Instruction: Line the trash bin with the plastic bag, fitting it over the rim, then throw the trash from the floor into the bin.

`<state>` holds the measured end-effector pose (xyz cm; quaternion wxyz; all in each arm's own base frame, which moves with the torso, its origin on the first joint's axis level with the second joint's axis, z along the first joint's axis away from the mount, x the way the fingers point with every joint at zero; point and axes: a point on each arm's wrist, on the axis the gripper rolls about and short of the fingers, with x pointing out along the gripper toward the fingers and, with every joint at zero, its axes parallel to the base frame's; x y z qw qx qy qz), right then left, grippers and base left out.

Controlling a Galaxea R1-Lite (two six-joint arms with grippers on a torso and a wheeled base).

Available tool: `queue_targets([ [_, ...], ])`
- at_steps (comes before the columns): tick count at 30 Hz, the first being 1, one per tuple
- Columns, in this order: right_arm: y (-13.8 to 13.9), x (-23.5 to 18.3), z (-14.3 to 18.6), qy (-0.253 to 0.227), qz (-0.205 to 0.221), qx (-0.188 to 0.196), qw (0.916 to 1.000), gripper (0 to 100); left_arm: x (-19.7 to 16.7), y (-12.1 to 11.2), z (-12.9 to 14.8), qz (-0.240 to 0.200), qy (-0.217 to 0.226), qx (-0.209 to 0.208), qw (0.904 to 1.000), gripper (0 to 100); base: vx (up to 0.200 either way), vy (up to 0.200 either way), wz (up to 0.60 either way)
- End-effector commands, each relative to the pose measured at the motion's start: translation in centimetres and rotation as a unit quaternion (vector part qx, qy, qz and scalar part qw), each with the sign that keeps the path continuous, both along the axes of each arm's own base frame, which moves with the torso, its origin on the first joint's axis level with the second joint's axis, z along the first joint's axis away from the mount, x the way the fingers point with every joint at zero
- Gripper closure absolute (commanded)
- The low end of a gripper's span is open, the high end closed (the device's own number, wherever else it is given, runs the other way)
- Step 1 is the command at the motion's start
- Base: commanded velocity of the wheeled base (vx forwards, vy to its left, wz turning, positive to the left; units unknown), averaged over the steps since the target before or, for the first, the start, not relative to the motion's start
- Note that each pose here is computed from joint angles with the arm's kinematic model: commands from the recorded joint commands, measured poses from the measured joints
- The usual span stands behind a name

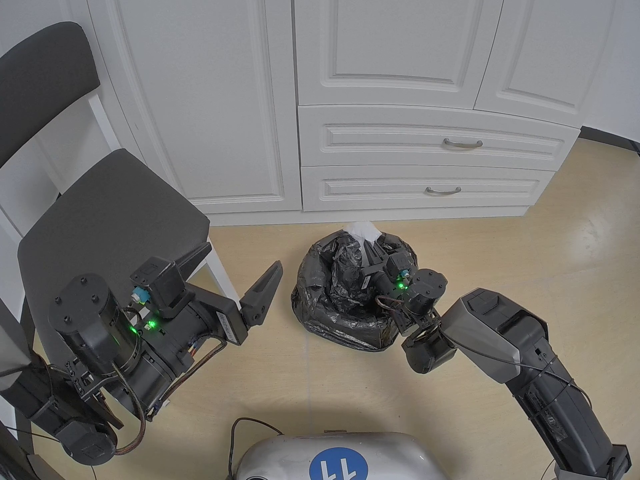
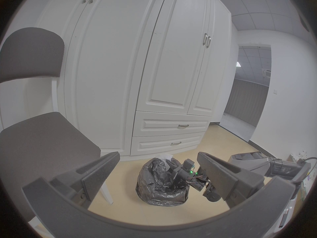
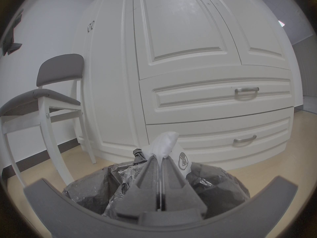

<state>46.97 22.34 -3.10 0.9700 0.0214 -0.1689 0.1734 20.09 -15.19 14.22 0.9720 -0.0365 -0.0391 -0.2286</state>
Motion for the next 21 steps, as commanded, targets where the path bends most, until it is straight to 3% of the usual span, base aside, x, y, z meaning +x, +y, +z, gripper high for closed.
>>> queue_targets([
  [1, 0.1, -1.1, -0.2, 0.019, 0.011, -0.007, 0.9997, 100, 0.0, 0.0, 0.0, 0.0, 0.0, 0.0, 1.0, 0, 0.0, 0.0, 0.0],
  [7, 3.3, -3.2, -0.4, 0.04, 0.057, 0.015, 0.9974, 100, 0.0, 0.0, 0.0, 0.0, 0.001, 0.0, 1.0, 0, 0.0, 0.0, 0.0],
  [12, 4.5, -3.6, -0.5, 0.04, 0.07, 0.032, 0.9963, 100, 0.0, 0.0, 0.0, 0.0, -0.001, -0.001, 1.0, 0, 0.0, 0.0, 0.0],
  [21, 3.2, -2.5, 0.8, 0.025, 0.052, 0.048, 0.9972, 100, 0.0, 0.0, 0.0, 0.0, 0.0, -0.001, 1.0, 0, 0.0, 0.0, 0.0],
])
